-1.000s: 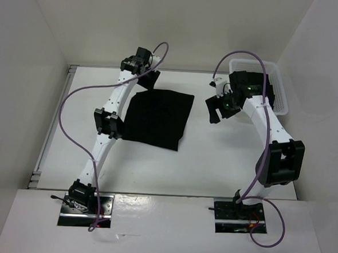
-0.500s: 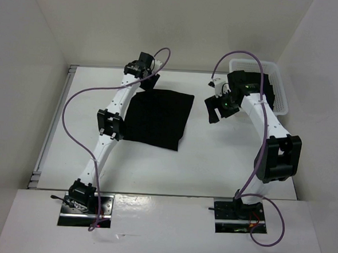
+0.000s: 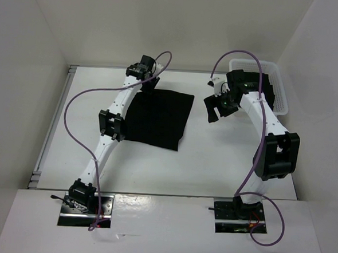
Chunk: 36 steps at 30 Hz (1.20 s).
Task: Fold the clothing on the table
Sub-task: Flatten the skirt out
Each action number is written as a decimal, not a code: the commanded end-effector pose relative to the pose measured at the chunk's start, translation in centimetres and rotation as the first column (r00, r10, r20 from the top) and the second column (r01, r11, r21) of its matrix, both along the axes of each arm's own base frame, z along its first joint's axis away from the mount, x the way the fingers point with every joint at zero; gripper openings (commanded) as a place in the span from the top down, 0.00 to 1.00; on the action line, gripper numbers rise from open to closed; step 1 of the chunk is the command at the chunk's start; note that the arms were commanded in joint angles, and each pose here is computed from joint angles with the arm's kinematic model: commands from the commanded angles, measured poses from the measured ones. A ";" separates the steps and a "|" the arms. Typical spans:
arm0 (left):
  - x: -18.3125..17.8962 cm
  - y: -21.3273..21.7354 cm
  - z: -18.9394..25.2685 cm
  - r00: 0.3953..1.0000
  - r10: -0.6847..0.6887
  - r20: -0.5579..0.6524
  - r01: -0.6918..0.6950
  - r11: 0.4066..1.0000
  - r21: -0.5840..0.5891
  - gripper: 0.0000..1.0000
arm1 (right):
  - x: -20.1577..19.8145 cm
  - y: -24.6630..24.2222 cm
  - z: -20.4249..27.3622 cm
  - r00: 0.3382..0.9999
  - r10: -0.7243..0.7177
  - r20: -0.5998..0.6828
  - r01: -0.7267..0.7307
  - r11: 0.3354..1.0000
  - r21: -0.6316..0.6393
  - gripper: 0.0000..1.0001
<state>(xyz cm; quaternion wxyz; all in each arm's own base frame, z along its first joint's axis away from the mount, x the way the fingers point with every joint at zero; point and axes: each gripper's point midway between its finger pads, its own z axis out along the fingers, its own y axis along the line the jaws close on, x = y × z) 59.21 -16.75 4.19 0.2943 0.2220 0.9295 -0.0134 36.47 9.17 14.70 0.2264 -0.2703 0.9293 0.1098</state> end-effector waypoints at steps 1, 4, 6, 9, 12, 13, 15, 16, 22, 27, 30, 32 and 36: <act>-1.0 -1.6 -1.1 0.997 -0.064 -0.033 0.064 0.998 -0.006 0.54 | 0.8 0.2 1.5 1.000 -0.003 0.031 0.002 1.000 0.021 0.15; -2.0 -2.4 -1.9 0.992 -0.105 -0.070 0.105 0.994 -0.007 0.60 | 0.8 0.2 1.5 1.000 -0.003 0.031 0.002 1.000 0.021 0.17; -2.9 -3.2 -2.1 0.984 -0.150 -0.094 0.150 0.989 -0.010 0.66 | 0.6 0.2 1.2 1.000 -0.003 0.022 0.002 1.000 0.019 0.17; -2.8 -3.4 -1.4 0.980 -0.180 -0.081 0.180 0.984 -0.017 0.72 | 0.8 0.2 1.3 1.000 -0.003 0.031 0.002 1.000 0.021 0.17; -2.4 -3.2 1.4 0.981 -0.193 -0.034 0.192 0.981 -0.036 0.73 | 0.8 0.2 1.3 1.000 -0.003 0.031 0.002 1.000 0.021 0.17; -1.9 -2.8 2.3 0.983 -0.184 -0.010 0.184 0.982 -0.039 0.73 | 0.8 0.2 1.3 1.000 -0.003 0.031 0.002 1.000 0.021 0.17; -1.1 -1.6 5.2 0.987 -0.151 0.046 0.153 0.987 -0.052 0.73 | 0.7 0.4 1.3 1.000 0.001 0.030 -0.002 1.000 0.029 0.17; -0.4 -0.5 6.3 0.989 -0.131 0.074 0.135 0.989 -0.056 0.73 | 0.8 0.4 1.0 1.000 0.001 0.021 -0.002 1.000 0.027 0.17; 1.4 3.9 14.6 0.971 -0.006 0.240 0.035 0.993 -0.115 0.68 | 0.7 0.5 1.0 1.000 0.005 0.019 -0.006 0.999 0.036 0.17; 2.5 7.9 16.5 0.954 0.090 0.287 -0.051 0.988 -0.142 0.63 | 0.9 0.7 1.4 1.000 0.009 0.027 -0.010 0.999 0.045 0.17; 1.7 7.9 13.5 0.979 0.070 0.193 -0.039 0.987 -0.158 0.60 | 0.9 0.9 1.1 1.000 0.014 0.017 -0.015 0.998 0.053 0.17; 0.8 6.2 12.4 0.989 0.010 0.145 0.019 0.981 -0.193 0.52 | 0.9 0.9 1.1 1.000 0.014 0.017 -0.015 0.998 0.053 0.17; -0.7 2.0 9.6 0.990 -0.115 0.084 0.128 0.976 -0.175 0.38 | 0.7 0.9 0.7 1.000 0.014 -0.001 -0.014 0.999 0.051 0.17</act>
